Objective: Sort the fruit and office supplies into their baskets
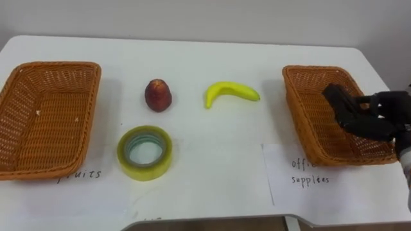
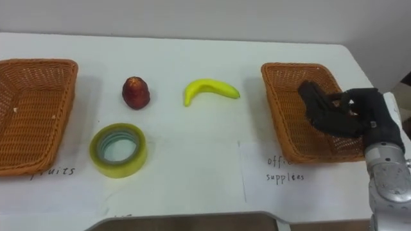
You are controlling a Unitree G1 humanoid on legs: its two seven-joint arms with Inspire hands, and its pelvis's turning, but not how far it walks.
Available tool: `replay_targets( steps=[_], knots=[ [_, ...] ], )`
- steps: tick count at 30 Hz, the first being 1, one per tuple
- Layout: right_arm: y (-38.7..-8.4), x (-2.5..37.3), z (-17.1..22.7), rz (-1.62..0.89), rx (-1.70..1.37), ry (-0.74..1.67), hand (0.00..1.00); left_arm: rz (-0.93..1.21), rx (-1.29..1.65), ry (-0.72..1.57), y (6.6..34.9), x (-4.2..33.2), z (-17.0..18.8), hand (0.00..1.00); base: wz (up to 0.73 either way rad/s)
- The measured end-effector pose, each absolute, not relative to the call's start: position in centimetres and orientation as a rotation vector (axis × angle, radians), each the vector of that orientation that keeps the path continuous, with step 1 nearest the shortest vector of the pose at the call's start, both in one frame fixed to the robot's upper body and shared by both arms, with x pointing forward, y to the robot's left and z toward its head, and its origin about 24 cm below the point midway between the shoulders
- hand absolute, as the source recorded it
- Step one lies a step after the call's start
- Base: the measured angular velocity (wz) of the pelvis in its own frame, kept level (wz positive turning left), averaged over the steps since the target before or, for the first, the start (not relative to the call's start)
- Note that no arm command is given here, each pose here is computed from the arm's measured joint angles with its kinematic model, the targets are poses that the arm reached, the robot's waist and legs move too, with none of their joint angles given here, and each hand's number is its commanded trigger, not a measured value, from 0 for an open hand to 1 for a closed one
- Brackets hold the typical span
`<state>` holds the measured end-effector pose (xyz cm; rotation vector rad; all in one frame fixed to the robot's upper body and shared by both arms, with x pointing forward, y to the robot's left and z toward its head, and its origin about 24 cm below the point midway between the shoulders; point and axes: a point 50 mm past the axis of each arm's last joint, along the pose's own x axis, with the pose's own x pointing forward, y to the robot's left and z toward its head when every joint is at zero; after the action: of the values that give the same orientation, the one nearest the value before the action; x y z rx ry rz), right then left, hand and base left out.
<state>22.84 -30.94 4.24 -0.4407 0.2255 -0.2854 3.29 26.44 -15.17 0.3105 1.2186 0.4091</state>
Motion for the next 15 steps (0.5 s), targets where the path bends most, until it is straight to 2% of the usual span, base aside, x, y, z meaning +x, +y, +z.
replay_targets(
  steps=[1,3,5,7,8,15],
  knots=[
    [-30.94,22.84,4.24,-0.285,-0.441,0.225,0.8,0.409,0.309,1.221,26.38,3.22,-15.2,0.0,0.0],
    [-30.94,22.84,4.24,-0.285,-0.44,0.225,0.58,0.409,0.309,1.225,26.36,3.07,-15.22,0.0,0.0],
    [-30.94,22.84,4.24,-0.285,-0.44,0.225,0.51,0.409,0.309,1.225,26.36,3.05,-15.22,0.0,0.0],
    [-30.94,22.84,4.24,-0.285,-0.44,0.225,0.22,0.409,0.309,1.225,26.37,3.05,-15.21,0.0,0.0],
    [-30.95,22.8,4.22,-0.285,-0.441,0.226,0.0,0.409,0.309,1.225,26.37,3.06,-15.21,0.0,0.0],
    [-30.99,22.57,4.07,-0.285,-0.447,0.232,0.0,0.409,0.309,1.225,26.37,3.05,-15.21,0.0,0.0]
  ],
)
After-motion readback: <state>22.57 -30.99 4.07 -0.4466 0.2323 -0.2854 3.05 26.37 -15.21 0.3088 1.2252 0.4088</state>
